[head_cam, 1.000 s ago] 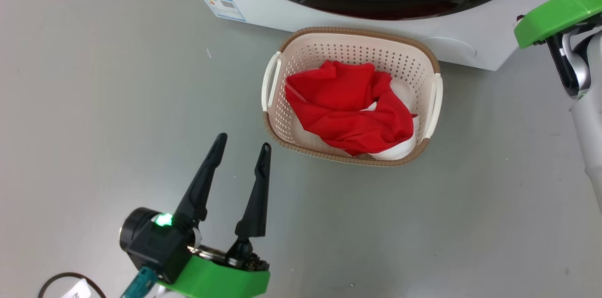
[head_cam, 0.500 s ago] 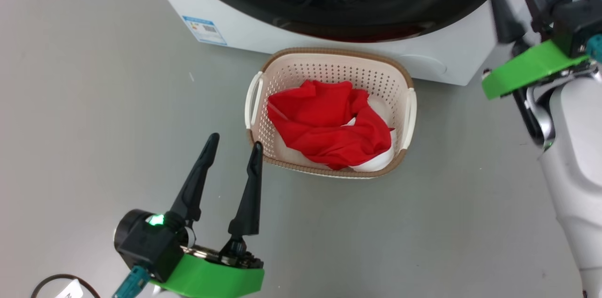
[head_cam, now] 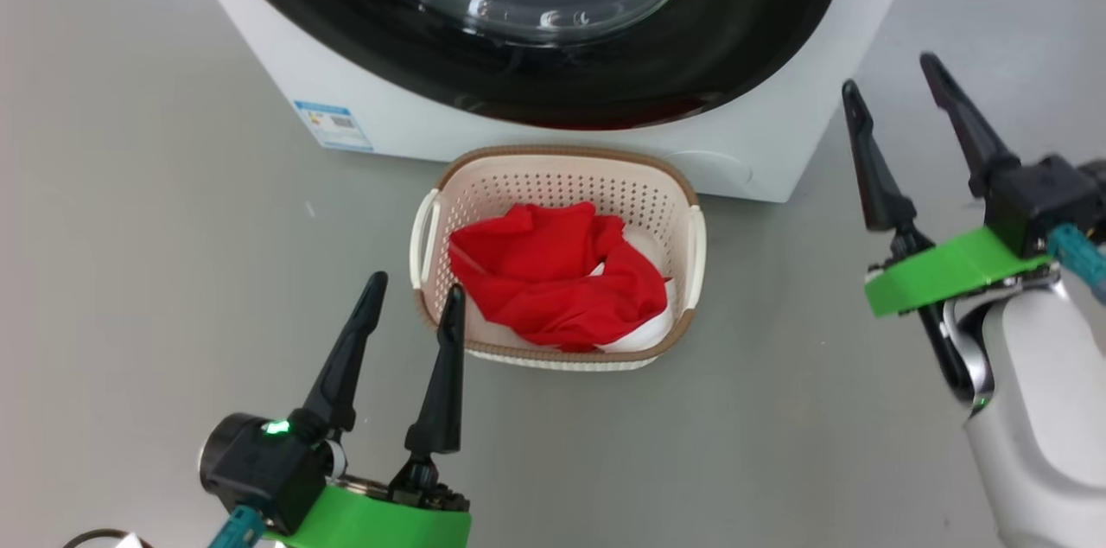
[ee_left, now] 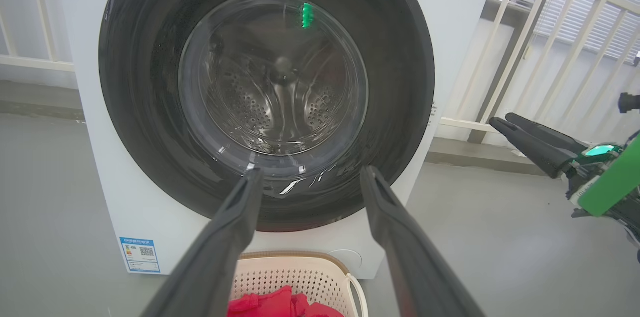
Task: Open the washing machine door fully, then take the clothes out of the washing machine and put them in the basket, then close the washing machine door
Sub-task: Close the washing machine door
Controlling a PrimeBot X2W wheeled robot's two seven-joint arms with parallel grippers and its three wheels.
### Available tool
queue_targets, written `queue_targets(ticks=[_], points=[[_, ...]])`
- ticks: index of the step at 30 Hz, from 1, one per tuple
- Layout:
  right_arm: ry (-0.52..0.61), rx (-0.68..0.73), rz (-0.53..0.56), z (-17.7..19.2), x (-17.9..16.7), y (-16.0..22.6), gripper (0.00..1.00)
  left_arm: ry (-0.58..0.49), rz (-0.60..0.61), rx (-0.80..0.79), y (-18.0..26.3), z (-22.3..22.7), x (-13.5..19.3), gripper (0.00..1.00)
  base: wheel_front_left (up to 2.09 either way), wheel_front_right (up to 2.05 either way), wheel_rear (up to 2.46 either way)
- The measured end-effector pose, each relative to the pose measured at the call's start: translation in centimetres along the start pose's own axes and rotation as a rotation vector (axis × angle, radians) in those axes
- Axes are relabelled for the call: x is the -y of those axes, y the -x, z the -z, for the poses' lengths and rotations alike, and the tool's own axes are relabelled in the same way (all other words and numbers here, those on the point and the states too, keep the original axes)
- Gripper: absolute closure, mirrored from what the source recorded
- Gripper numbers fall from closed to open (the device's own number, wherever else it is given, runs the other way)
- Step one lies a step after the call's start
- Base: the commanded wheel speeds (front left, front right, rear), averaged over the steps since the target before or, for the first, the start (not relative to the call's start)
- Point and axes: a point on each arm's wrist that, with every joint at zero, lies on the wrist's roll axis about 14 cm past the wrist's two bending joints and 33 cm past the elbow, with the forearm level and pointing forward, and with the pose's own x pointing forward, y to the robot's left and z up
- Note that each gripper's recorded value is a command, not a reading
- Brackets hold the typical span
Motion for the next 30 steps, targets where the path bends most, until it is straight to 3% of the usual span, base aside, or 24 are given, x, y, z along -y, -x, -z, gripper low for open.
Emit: queue_targets(ticks=[30], points=[[0.011, -0.004, 0.323, -2.6, 5.3, 16.1, 0.00, -0.048, 0.065, 0.038, 2.1, -1.5, 1.8, 0.00, 0.00, 0.00, 0.00]])
